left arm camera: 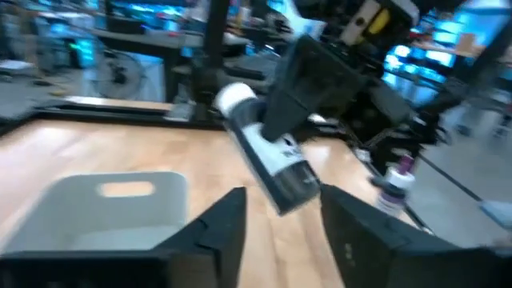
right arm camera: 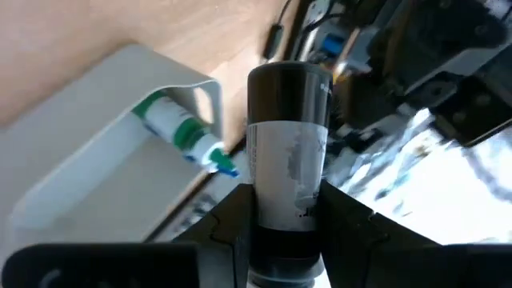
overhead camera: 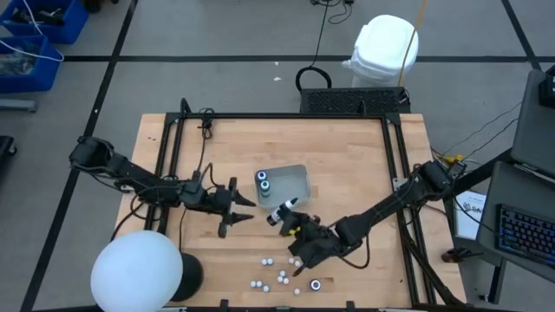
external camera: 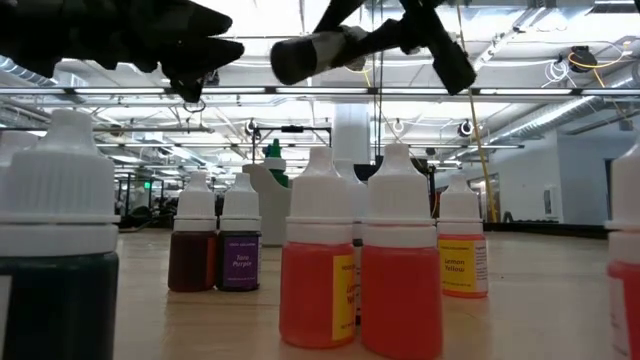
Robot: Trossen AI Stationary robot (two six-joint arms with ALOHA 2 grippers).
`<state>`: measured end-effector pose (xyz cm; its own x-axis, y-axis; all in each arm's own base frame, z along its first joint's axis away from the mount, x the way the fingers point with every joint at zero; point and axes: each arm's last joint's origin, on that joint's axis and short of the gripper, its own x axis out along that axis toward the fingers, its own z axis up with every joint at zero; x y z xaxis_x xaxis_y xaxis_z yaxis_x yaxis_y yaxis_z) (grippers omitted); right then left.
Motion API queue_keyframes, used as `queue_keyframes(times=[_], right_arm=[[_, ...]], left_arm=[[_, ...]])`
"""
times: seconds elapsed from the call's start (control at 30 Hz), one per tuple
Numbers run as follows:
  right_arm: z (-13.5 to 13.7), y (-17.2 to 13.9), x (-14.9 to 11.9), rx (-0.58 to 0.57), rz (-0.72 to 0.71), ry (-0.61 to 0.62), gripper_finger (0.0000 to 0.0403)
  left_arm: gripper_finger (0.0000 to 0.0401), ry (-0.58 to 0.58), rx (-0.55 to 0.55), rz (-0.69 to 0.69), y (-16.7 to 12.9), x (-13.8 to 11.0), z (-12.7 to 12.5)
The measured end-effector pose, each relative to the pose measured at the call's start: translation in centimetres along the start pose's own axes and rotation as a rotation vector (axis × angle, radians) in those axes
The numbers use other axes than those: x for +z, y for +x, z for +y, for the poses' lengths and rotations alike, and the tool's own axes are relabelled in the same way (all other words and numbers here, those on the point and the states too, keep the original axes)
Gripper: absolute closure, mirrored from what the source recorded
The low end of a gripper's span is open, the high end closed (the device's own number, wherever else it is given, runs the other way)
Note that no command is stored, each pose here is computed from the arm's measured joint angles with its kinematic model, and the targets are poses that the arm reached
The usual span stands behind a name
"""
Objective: Pick & Place food coloring
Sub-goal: Put the large black food coloring bottle into the gray bin
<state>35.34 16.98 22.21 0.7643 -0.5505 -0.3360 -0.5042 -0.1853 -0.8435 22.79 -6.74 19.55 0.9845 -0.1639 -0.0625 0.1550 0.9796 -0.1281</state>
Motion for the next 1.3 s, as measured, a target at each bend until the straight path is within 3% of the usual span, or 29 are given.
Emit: queue_keyframes(times=[0.17,0.3,0.57,0.83,1.13,1.3], right_arm=[[0.5,0.9,0.1,-0.086,0.009,-0.111,0.0302],[2.0,1.6,-0.2,-0.118,0.032,-0.259,0.03],[4.2,1.9,-0.3,-0.108,0.018,-0.31,0.0303],[3.4,1.3,0.1,-0.175,-0.001,-0.3,0.0303],[2.5,2.1,-0.5,-0.249,-0.053,-0.304,0.0303],[2.0,2.8,-1.1,-0.278,-0.046,-0.337,0.0303]], left_arm=[[0.0152,0.03,-0.078,0.056,1.7,-0.1,-0.4],[0.01,0.0,-0.038,0.107,3.2,0.2,0.1],[0.0023,-0.078,0.069,0.16,4.3,0.4,1.8],[0.0009,-0.098,0.101,0.174,4.3,-0.1,2.2],[0.0009,-0.097,-0.011,0.138,4.6,0.2,1.9],[0.0009,-0.097,-0.012,0.148,4.6,0.1,1.9]])
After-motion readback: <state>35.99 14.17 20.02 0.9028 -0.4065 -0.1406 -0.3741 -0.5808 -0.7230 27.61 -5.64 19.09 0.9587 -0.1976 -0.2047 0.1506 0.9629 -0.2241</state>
